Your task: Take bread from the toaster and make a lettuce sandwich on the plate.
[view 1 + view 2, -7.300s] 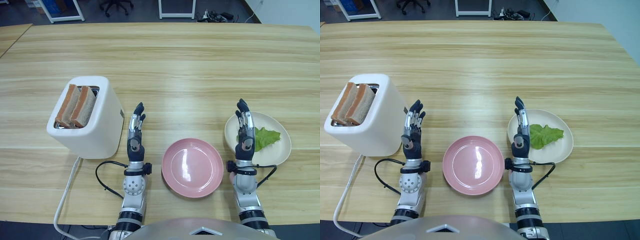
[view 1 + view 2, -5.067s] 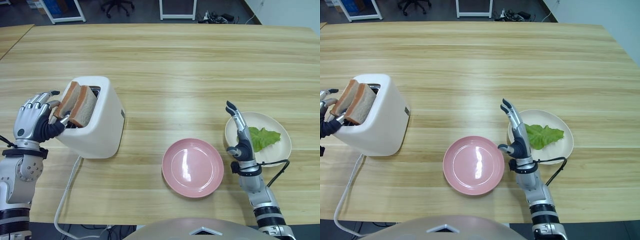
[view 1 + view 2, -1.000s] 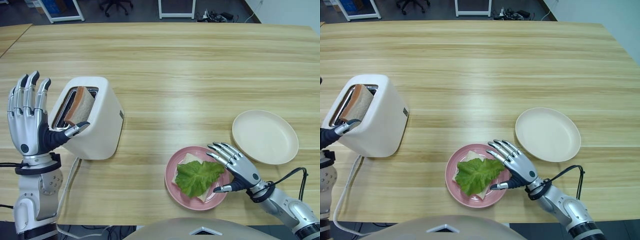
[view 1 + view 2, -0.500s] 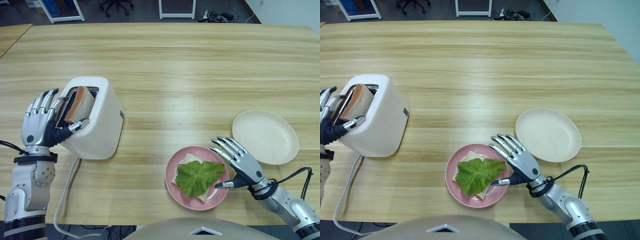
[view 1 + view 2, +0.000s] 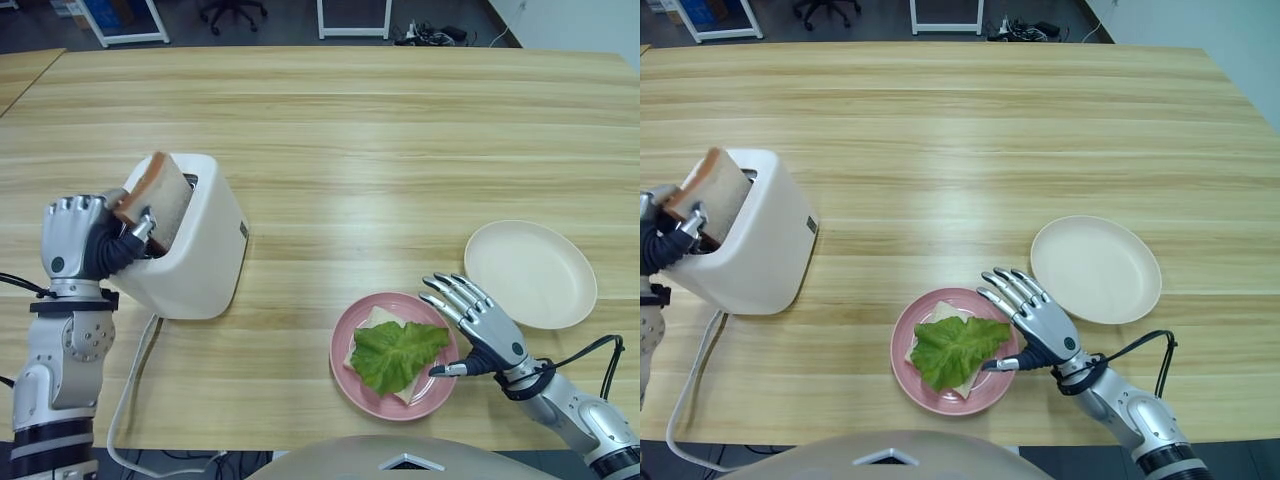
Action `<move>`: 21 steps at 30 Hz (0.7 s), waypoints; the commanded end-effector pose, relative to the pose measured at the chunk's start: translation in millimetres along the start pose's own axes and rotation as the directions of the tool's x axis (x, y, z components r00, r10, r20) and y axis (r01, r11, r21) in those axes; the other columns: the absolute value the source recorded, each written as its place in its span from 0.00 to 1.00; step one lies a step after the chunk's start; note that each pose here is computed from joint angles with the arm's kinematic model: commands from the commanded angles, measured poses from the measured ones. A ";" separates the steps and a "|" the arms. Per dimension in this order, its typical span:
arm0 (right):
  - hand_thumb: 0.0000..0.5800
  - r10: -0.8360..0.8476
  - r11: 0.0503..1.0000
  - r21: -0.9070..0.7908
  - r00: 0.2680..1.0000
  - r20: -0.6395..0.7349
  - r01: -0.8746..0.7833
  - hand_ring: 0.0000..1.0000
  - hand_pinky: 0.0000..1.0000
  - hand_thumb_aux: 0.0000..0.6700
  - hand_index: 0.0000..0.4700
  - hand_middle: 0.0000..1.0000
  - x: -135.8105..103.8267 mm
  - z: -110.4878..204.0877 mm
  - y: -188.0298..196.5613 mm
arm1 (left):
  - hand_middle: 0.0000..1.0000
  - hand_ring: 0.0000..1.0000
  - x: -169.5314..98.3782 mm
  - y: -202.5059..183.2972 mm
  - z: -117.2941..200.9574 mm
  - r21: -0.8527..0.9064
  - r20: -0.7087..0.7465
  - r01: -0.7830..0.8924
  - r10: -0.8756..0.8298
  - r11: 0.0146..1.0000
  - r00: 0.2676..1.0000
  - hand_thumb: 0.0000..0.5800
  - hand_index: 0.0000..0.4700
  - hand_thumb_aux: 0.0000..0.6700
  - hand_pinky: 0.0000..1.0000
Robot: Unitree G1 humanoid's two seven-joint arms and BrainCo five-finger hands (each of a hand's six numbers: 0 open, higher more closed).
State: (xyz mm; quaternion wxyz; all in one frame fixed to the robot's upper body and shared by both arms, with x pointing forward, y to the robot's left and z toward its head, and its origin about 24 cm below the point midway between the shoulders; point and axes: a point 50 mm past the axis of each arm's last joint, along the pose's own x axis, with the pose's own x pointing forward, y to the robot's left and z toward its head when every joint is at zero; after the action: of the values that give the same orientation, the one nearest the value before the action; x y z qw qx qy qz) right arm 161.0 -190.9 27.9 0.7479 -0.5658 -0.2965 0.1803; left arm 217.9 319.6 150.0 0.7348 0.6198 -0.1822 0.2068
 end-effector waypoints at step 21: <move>0.00 -0.291 0.875 0.436 0.948 0.127 0.210 0.00 0.00 0.00 0.00 0.00 9.6 38.4 -49.8 | 1.00 1.00 -70.4 -79.2 162.3 -0.575 0.795 0.814 -0.290 -0.084 0.532 1.00 1.00 1.00 1.00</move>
State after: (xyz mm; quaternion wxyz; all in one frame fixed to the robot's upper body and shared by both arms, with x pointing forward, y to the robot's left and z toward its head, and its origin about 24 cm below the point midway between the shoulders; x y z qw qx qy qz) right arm 146.0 -176.0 86.5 0.8376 -0.3352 -0.4046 0.1493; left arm 197.6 151.2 87.2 0.9018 0.0995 -0.1715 -0.3840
